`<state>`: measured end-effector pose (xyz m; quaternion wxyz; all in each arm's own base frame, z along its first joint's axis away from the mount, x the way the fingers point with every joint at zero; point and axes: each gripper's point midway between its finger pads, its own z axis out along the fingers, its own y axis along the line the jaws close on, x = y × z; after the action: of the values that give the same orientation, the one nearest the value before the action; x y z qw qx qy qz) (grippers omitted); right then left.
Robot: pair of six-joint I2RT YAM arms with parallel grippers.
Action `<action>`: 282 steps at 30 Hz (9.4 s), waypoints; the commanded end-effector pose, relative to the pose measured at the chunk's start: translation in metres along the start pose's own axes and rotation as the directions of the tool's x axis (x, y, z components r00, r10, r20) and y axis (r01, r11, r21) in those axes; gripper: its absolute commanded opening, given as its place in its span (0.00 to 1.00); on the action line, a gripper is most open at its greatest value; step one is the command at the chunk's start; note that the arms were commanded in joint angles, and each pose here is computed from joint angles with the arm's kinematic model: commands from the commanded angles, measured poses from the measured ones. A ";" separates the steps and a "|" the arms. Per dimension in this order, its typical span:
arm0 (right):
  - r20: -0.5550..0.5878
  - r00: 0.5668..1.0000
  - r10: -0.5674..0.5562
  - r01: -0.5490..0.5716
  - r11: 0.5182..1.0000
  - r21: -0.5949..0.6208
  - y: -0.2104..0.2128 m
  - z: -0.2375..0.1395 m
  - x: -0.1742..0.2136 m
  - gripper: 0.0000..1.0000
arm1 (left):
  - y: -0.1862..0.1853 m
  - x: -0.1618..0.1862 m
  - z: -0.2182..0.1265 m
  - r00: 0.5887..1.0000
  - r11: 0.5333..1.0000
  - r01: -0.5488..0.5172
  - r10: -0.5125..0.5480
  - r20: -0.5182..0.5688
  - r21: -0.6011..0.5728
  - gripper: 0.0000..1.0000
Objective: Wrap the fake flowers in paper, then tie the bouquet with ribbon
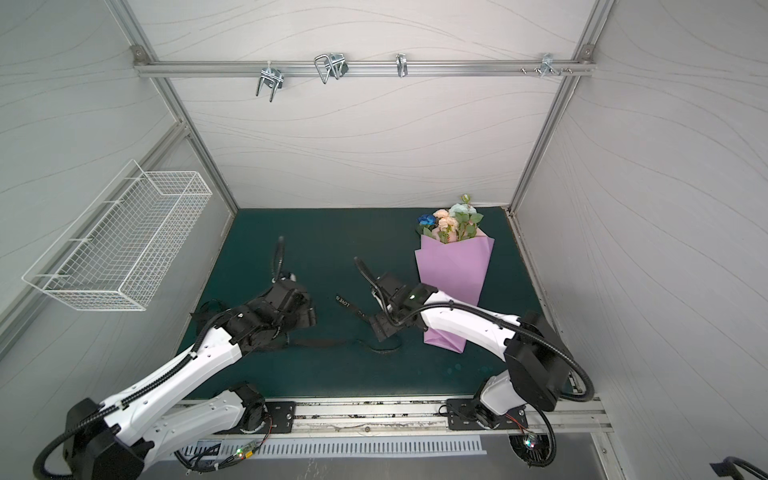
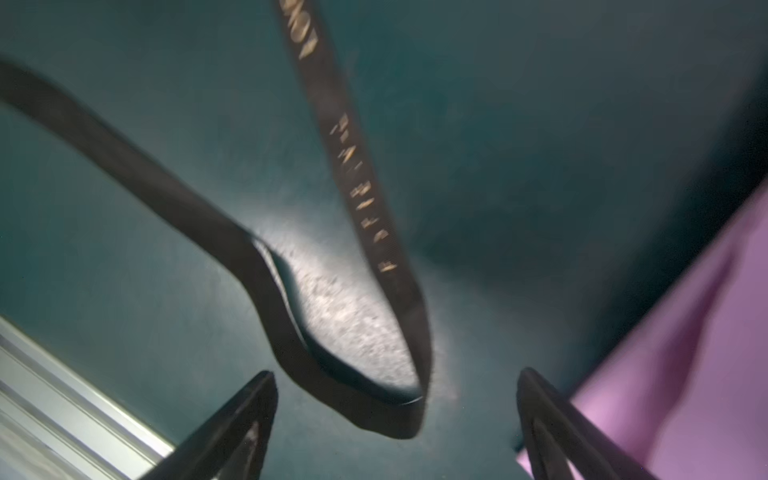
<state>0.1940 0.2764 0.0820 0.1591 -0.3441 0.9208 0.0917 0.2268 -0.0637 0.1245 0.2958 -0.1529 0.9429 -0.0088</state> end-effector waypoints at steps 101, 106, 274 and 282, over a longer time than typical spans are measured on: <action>-0.010 0.728 0.686 -0.669 0.713 0.208 -0.108 -0.032 0.106 0.04 | 0.218 -0.094 0.099 0.519 0.464 0.849 -0.825 0.225 -0.253 0.99; -0.013 0.735 0.678 -0.660 0.719 0.219 -0.109 -0.031 0.102 0.19 | 0.163 -0.093 0.095 0.553 0.539 0.831 -0.826 0.111 -0.136 0.99; -0.114 0.784 0.611 -0.616 0.788 -0.014 0.082 0.093 -0.071 0.00 | -0.053 0.015 0.027 0.915 0.870 0.393 -0.336 -0.225 0.299 0.81; -0.086 0.745 0.662 -0.666 0.745 -0.028 0.062 0.097 -0.090 0.00 | -0.063 0.034 0.044 0.902 0.864 0.396 -0.304 -0.305 0.311 0.75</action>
<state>0.2254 0.4023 0.0301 0.0711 -0.0311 0.9853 0.1520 0.2272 -0.1152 0.0580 0.1733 -0.2726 0.9235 -0.2067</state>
